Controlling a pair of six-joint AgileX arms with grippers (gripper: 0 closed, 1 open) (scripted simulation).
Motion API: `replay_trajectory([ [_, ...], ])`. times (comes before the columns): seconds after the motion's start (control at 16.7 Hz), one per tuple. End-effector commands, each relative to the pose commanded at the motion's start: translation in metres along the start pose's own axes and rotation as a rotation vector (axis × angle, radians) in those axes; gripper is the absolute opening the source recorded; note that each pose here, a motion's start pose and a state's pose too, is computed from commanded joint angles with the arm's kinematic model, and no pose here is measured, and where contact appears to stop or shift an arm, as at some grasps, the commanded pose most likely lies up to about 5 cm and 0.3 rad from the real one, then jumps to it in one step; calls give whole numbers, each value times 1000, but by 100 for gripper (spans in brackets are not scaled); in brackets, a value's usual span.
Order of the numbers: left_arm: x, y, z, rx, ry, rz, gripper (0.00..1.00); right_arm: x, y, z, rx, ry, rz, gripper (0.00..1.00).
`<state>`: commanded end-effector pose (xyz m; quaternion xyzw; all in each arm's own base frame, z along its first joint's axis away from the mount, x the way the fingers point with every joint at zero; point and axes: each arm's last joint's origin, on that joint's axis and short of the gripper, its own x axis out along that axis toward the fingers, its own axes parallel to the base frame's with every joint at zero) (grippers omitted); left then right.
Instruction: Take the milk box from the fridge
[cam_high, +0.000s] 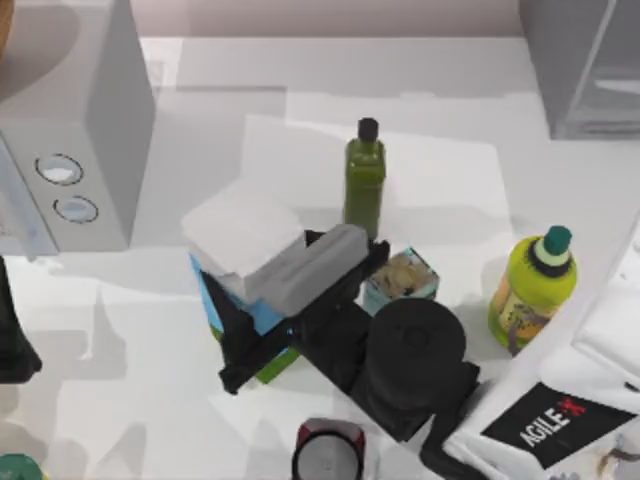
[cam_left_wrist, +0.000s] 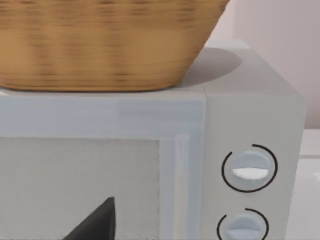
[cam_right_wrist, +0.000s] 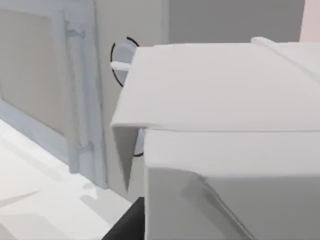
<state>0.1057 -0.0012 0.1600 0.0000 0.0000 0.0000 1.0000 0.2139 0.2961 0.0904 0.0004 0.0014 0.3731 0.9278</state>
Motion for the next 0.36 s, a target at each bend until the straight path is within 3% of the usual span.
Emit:
replay_trajectory([
  [0.36,0,0,0,0,0,0,100,0,0,0,0,0,0,100],
])
